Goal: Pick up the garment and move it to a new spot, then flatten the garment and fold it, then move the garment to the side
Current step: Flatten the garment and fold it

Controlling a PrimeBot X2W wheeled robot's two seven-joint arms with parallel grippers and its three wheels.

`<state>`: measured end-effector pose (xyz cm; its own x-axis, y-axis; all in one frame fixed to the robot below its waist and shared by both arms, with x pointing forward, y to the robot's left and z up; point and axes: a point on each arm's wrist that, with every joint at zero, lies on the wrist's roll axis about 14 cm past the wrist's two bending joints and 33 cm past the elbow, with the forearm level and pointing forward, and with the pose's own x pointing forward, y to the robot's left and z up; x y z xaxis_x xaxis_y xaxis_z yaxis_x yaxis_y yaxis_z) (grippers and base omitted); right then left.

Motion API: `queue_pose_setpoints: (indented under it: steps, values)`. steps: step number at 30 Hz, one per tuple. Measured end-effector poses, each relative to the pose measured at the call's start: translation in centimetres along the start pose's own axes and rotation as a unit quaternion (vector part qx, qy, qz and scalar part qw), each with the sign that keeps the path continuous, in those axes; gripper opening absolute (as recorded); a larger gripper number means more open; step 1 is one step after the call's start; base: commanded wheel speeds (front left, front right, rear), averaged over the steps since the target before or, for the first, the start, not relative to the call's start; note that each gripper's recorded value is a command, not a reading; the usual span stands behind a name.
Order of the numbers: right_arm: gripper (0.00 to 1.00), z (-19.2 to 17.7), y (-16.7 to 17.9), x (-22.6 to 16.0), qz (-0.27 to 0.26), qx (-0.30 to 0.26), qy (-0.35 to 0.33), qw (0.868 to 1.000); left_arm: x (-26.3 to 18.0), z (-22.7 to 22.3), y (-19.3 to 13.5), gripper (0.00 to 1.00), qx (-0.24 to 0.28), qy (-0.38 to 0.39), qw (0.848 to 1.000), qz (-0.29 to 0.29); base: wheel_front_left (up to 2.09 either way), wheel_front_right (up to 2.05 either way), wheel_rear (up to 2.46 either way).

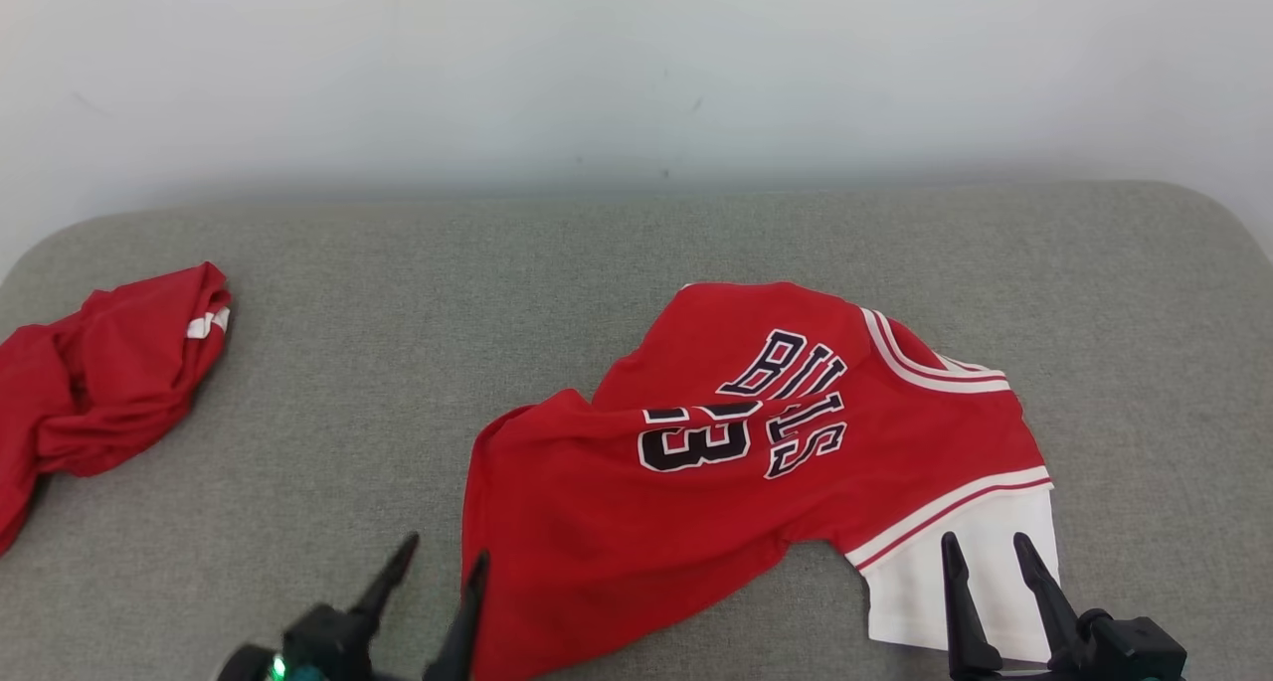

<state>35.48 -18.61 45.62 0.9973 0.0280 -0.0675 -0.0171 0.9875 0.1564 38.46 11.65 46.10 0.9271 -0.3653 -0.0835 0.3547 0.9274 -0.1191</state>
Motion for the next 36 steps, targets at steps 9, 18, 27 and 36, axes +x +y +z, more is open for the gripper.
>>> queue_pose_setpoints:
  steps: [9,18,27,36]
  values:
    - [1.0,0.0,0.4,-0.2,0.006,0.0,0.0,1.0,-4.0,-5.3,-2.7,1.0,-0.033,0.07,0.997,-0.011,0.0,0.0,0.0]
    - [1.0,-0.1,0.4,-0.6,0.005,0.002,0.001,1.0,-5.1,-8.4,-3.8,1.0,-0.045,0.12,0.992,-0.018,0.0,0.0,0.0]
    - [1.0,0.1,-0.4,-1.1,-0.006,0.001,-0.002,1.0,-4.0,-8.3,-4.1,0.03,-0.055,0.12,0.991,-0.017,0.0,0.0,0.0]
    - [1.0,-0.1,-0.3,-1.5,-0.006,0.001,0.0,1.0,-3.3,-6.1,-3.6,0.0,-0.052,0.085,0.995,-0.016,0.0,0.0,0.0]
